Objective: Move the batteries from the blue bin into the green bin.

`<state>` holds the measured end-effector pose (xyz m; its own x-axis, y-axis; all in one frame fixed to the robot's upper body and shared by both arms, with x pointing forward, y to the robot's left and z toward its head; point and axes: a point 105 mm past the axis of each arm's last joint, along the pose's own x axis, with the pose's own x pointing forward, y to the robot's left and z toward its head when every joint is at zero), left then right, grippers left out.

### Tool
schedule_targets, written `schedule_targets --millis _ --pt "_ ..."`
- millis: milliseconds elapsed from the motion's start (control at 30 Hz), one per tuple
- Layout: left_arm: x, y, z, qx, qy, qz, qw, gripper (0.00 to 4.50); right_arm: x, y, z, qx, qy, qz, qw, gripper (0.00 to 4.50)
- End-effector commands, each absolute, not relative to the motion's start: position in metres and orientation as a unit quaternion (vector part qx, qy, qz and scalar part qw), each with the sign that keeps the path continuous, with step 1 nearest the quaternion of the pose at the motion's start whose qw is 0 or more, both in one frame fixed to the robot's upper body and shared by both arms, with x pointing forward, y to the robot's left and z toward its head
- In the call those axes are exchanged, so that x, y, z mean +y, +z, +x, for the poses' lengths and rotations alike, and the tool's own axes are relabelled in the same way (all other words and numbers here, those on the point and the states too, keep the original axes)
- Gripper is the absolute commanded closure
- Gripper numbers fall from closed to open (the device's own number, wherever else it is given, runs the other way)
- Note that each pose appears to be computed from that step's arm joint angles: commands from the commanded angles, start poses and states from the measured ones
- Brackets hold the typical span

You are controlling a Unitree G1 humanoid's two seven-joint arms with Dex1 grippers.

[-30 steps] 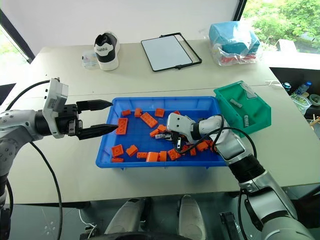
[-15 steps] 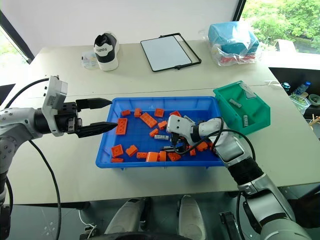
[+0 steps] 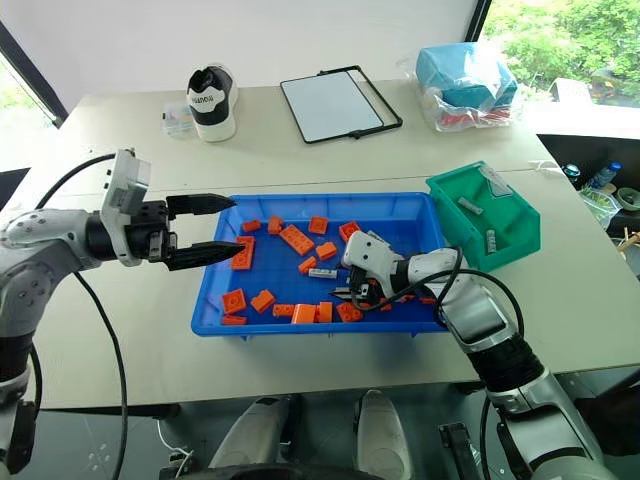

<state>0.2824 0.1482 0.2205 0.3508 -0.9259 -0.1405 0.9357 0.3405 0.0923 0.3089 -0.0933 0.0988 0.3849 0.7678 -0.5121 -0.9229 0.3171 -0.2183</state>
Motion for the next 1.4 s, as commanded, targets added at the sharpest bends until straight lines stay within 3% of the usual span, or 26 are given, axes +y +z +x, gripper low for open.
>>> schedule_targets --millis 33,100,133,200,300,333,500,700,800,900,967,1000,1033,1167,1300,1400 --pt "0.146 0.23 0.283 0.012 -0.575 0.093 0.813 0.0 -0.087 0.107 0.319 0.142 0.52 -0.237 0.808 1.84" --pt "0.146 0.231 0.283 0.011 -0.575 0.094 0.813 0.0 -0.085 0.106 0.323 0.145 0.518 -0.227 0.812 1.84" --pt "0.146 0.232 0.283 0.01 -0.574 0.095 0.813 0.0 -0.083 0.105 0.325 0.146 0.517 -0.22 0.814 2.11" --pt "0.147 0.232 0.283 0.01 -0.573 0.096 0.814 0.0 -0.081 0.104 0.326 0.147 0.516 -0.213 0.816 2.69" --pt "0.149 0.231 0.281 0.012 -0.571 0.097 0.815 0.0 -0.076 0.104 0.322 0.146 0.527 -0.215 0.809 4.22" --pt "0.149 0.231 0.28 0.013 -0.571 0.097 0.815 0.0 -0.076 0.106 0.321 0.144 0.527 -0.215 0.809 4.43" --pt "0.15 0.226 0.276 0.02 -0.571 0.095 0.815 0.0 -0.097 0.144 0.319 0.101 0.471 -0.202 0.853 4.41" --pt "0.152 0.217 0.269 0.034 -0.571 0.085 0.816 0.0 -0.191 0.227 0.328 0.035 0.232 -0.145 0.961 4.41" --pt "0.15 0.216 0.268 0.036 -0.576 0.081 0.812 0.0 -0.238 0.234 0.324 0.05 0.133 -0.163 0.976 4.41" --pt "0.148 0.217 0.27 0.034 -0.58 0.081 0.81 0.0 -0.258 0.227 0.323 0.079 0.099 -0.168 0.978 4.41" --pt "0.146 0.218 0.273 0.031 -0.583 0.082 0.808 0.0 -0.269 0.218 0.326 0.097 0.082 -0.18 0.975 3.35" --pt "0.145 0.218 0.274 0.03 -0.584 0.081 0.807 0.0 -0.274 0.215 0.329 0.102 0.071 -0.189 0.974 3.19" --pt "0.144 0.219 0.275 0.028 -0.586 0.081 0.806 0.0 -0.281 0.215 0.333 0.102 0.052 -0.197 0.974 2.65" --pt "0.141 0.221 0.276 0.023 -0.592 0.079 0.802 0.0 -0.286 0.229 0.344 0.075 0.036 -0.218 0.972 0.73" --pt "0.14 0.221 0.273 0.023 -0.596 0.075 0.799 0.0 -0.245 0.249 0.343 0.026 0.144 -0.199 0.969 0.73" --pt "0.137 0.219 0.272 0.024 -0.598 0.076 0.798 0.0 -0.204 0.236 0.338 0.046 0.239 -0.187 0.952 0.73"
